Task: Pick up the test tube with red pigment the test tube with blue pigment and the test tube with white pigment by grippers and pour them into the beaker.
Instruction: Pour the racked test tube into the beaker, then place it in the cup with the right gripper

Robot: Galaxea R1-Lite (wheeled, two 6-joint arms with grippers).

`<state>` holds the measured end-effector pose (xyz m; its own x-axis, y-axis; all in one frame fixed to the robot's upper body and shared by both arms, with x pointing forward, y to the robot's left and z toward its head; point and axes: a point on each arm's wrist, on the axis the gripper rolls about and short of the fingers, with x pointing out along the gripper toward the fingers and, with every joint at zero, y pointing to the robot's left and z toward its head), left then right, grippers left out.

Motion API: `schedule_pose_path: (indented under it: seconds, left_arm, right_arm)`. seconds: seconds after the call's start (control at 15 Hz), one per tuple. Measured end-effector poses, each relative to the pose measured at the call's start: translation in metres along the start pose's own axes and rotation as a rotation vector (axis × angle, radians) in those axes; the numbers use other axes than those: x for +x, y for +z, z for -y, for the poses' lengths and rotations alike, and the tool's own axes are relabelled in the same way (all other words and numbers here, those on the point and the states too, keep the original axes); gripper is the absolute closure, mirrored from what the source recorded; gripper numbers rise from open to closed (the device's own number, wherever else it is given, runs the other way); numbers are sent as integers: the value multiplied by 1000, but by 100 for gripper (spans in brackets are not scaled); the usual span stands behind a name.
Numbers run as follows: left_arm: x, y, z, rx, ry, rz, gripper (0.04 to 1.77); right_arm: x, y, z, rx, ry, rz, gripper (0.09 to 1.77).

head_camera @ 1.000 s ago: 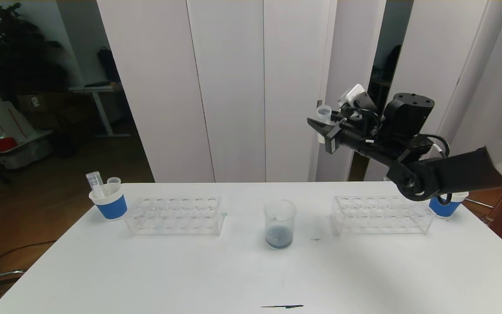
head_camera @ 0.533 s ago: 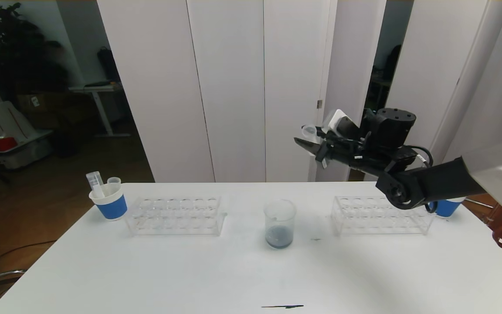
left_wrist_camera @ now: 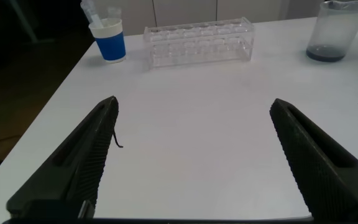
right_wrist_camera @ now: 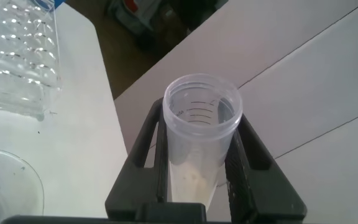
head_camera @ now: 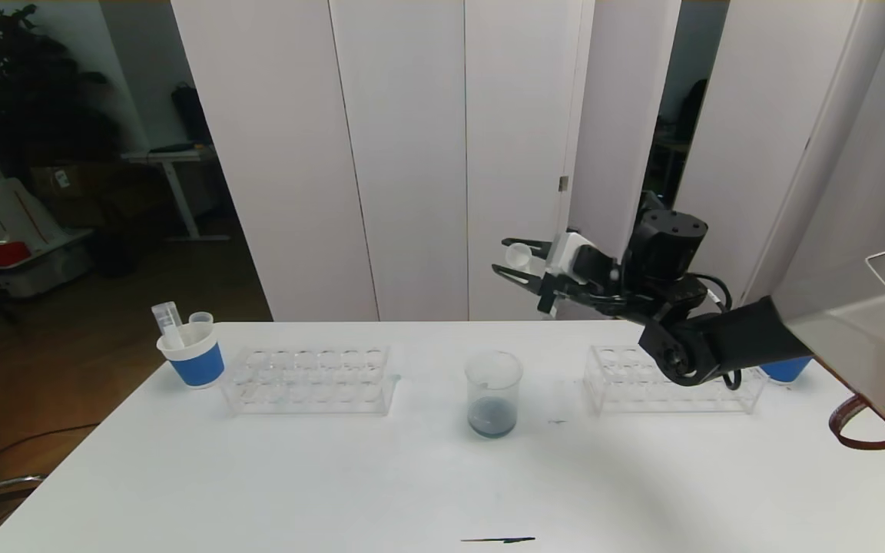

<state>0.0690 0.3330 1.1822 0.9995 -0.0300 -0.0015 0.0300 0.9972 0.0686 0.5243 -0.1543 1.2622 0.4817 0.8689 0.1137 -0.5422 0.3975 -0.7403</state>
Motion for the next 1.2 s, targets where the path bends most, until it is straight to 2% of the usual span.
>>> schedule_pose_path:
  seconds: [0.2,0.47,1.2]
  left_arm:
    - [0,0,0,0,0,0,7]
    - [0,0,0,0,0,0,7]
    - [0,0,0,0,0,0,7]
  right_arm:
    - [2,-8,-8,-41,43,21,127]
    - [0,-20,-12,-214,90,55,127]
    - [14,-28,-23,-460,94,96,127]
